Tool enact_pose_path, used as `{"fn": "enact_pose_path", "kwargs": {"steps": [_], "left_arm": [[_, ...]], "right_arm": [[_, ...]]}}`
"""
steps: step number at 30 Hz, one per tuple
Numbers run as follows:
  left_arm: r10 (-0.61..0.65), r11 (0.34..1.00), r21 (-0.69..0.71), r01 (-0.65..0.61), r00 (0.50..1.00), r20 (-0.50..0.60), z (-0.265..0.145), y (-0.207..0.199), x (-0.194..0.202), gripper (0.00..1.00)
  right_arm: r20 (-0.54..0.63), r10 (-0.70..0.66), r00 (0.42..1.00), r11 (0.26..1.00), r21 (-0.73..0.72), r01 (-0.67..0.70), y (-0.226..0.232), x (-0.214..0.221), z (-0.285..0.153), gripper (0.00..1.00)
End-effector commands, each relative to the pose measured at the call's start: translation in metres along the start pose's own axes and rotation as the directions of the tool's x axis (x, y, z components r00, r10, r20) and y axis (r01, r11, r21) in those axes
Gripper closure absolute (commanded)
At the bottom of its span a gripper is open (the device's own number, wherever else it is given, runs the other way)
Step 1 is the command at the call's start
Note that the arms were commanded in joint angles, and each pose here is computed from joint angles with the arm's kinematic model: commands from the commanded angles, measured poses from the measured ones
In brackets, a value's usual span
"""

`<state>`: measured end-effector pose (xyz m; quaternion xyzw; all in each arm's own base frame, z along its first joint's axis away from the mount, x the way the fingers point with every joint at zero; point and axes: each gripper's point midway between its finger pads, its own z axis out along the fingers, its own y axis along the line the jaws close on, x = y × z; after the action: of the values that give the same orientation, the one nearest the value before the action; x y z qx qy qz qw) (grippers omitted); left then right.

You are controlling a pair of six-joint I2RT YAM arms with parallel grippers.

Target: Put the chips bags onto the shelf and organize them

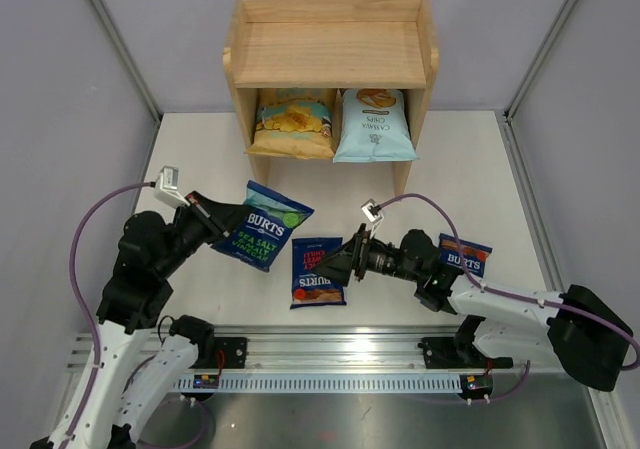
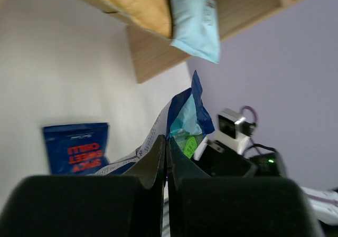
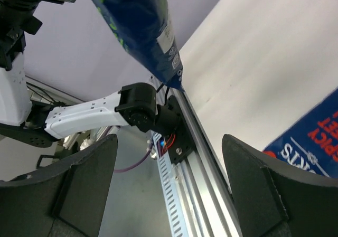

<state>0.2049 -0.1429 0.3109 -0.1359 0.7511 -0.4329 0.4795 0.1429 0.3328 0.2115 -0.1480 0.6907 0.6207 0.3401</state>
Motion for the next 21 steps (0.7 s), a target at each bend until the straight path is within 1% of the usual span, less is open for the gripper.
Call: {"fn": "enact_pose_path", "kwargs": {"steps": [1, 2, 4, 8, 10, 11, 15, 17, 18, 19, 21], "left_arm": [[-0.014, 0.972, 0.233, 0.026, 0.998, -0.053, -0.017, -0.064, -0.005, 1.0], [-0.018, 0.968, 0.248, 0.031, 0.998, -0.057, -0.019, -0.07, -0.007, 1.0], [-0.031, 0.96, 0.276, 0.048, 0.997, -0.064, -0.023, -0.082, -0.009, 1.0], [-0.076, 0.94, 0.328, 0.091, 0.995, -0.059, -0.029, -0.1, -0.013, 1.0], [-0.085, 0.925, 0.364, 0.107, 0.993, -0.076, -0.033, -0.109, -0.011, 1.0], [-0.096, 0.919, 0.376, 0.12, 0.992, -0.083, -0.035, -0.112, -0.01, 1.0], [-0.111, 0.908, 0.396, 0.137, 0.99, -0.086, -0.04, -0.119, -0.01, 1.0], [-0.118, 0.903, 0.406, 0.143, 0.989, -0.086, -0.043, -0.121, -0.01, 1.0], [-0.119, 0.9, 0.411, 0.145, 0.989, -0.087, -0.044, -0.122, -0.009, 1.0], [-0.117, 0.902, 0.408, 0.143, 0.989, -0.086, -0.044, -0.121, -0.009, 1.0], [-0.106, 0.909, 0.395, 0.131, 0.991, -0.083, -0.043, -0.118, -0.009, 1.0]], "right_arm": [[0.215, -0.147, 0.966, 0.978, -0.116, 0.174, 0.047, -0.051, 0.017, 0.12], [0.232, -0.157, 0.96, 0.97, -0.149, 0.194, 0.056, -0.054, 0.019, 0.12], [0.224, -0.177, 0.958, 0.956, -0.191, 0.222, 0.07, -0.052, 0.028, 0.12], [0.256, -0.242, 0.936, 0.926, -0.226, 0.301, 0.089, -0.056, 0.042, 0.11], [0.274, -0.251, 0.928, 0.917, -0.241, 0.319, 0.095, -0.058, 0.047, 0.11], [0.302, -0.263, 0.916, 0.904, -0.255, 0.343, 0.101, -0.062, 0.046, 0.11], [0.321, -0.281, 0.905, 0.889, -0.267, 0.371, 0.11, -0.064, 0.056, 0.11], [0.323, -0.291, 0.901, 0.885, -0.266, 0.381, 0.114, -0.062, 0.06, 0.16], [0.325, -0.297, 0.898, 0.88, -0.27, 0.39, 0.116, -0.062, 0.062, 0.22], [0.324, -0.295, 0.899, 0.88, -0.274, 0.388, 0.116, -0.062, 0.063, 0.37], [0.327, -0.291, 0.899, 0.875, -0.289, 0.389, 0.119, -0.061, 0.061, 0.51]]}}
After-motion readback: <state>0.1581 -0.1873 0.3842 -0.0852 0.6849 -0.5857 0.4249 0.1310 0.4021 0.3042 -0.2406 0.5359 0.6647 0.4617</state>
